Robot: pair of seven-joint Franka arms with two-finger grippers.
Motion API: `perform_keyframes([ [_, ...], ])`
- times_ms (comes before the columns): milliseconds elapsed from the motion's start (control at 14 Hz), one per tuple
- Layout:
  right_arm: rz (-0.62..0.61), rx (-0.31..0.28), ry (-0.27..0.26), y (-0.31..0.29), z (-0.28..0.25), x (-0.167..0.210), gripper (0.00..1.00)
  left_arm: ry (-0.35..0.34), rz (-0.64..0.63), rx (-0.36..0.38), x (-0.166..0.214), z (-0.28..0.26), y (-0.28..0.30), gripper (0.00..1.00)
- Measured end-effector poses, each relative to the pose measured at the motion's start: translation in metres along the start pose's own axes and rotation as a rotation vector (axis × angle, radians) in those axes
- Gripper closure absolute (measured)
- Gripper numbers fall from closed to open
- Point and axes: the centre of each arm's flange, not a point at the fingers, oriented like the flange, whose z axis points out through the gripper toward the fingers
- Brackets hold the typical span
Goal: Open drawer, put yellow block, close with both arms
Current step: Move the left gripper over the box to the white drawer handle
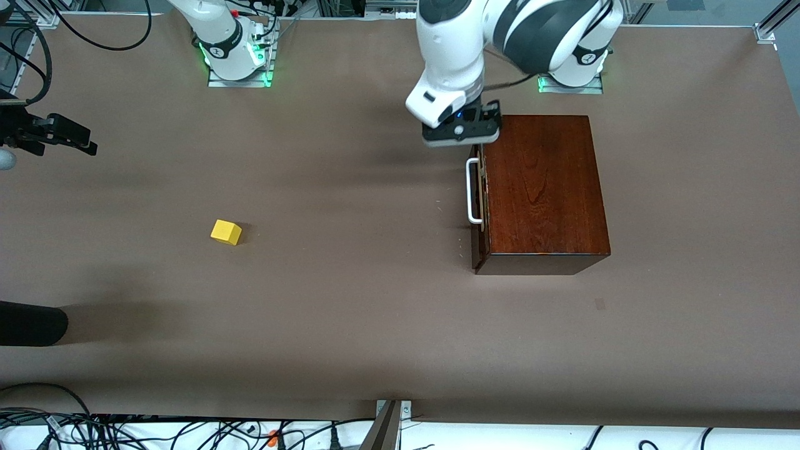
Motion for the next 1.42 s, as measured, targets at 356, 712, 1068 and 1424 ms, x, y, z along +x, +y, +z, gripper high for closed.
perform_keyframes([
  [356, 0.000, 0.000, 0.000, 0.000, 0.000, 0.000, 0.00, -0.011, 0.032, 0.043, 0.017, 0.049, 0.014, 0.00],
  [712, 0.000, 0.000, 0.000, 0.000, 0.000, 0.000, 0.00, -0.013, 0.048, 0.091, 0.027, 0.097, 0.027, 0.00],
  [1068, 0.000, 0.000, 0.000, 0.000, 0.000, 0.000, 0.00, -0.002, 0.048, 0.094, 0.027, 0.135, 0.038, 0.00],
  [1424, 0.000, 0.000, 0.000, 0.000, 0.000, 0.000, 0.00, 0.017, 0.019, 0.138, 0.030, 0.157, 0.039, 0.00],
])
